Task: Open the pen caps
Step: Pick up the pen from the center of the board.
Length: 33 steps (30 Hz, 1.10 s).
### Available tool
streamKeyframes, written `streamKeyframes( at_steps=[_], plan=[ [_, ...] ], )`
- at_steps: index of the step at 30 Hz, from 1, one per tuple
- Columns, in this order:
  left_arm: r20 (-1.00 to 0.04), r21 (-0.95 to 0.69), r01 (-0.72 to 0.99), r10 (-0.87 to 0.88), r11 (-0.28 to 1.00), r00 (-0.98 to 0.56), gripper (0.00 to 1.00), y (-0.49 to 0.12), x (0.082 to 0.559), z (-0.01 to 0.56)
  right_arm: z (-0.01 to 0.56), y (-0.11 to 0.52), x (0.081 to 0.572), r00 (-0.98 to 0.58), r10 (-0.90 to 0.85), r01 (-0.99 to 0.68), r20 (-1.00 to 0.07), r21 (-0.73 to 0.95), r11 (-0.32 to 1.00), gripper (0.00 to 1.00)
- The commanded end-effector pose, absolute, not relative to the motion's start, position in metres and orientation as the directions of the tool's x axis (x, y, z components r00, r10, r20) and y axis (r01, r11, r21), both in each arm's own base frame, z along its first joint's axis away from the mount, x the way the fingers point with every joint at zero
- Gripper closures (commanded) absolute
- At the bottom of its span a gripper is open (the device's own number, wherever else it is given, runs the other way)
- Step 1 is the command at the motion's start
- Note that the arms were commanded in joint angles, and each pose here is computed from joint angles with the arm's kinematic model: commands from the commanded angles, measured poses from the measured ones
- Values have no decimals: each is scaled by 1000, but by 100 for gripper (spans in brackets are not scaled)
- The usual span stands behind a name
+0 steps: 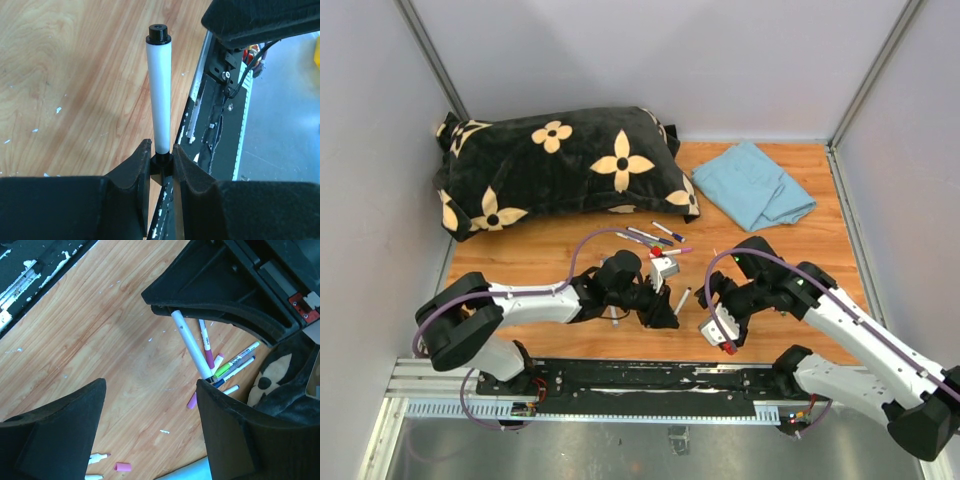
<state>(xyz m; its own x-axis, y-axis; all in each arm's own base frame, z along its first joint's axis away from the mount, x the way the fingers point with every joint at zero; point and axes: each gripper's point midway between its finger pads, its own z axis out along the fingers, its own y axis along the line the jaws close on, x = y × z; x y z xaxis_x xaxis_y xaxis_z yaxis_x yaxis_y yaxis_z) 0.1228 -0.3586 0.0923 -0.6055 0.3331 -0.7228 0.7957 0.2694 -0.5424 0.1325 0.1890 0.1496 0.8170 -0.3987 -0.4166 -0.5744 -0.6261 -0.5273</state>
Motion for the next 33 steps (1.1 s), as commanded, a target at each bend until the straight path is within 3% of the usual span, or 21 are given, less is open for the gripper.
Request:
streamKeyframes(
  at_steps=[1,9,16,25,29,33],
  plan=[
    [-729,-554,805,342,214,-593,100,-366,123,101,160,200,138,852,-374,-523,-367,-557,-645,27],
    [-687,-588,789,405,178,-603,100,-372,117,93,152,214,142,881,-365,-473,-301,-516,-715,34],
    [-679,-593,789,427,162,-598,100,-375,117,95,130,213,157,907,-394,-415,-145,-464,-783,47],
    [-664,-597,788,456,153,-592,100,-378,118,93,120,217,163,917,-393,-379,-65,-443,-812,74],
    [-668,-594,787,444,166,-597,100,-378,121,95,120,216,158,917,-391,-384,-81,-448,-807,88],
    [-688,-589,786,393,190,-610,87,-373,127,102,120,211,154,904,-415,-411,-99,-463,-785,99]
  ],
)
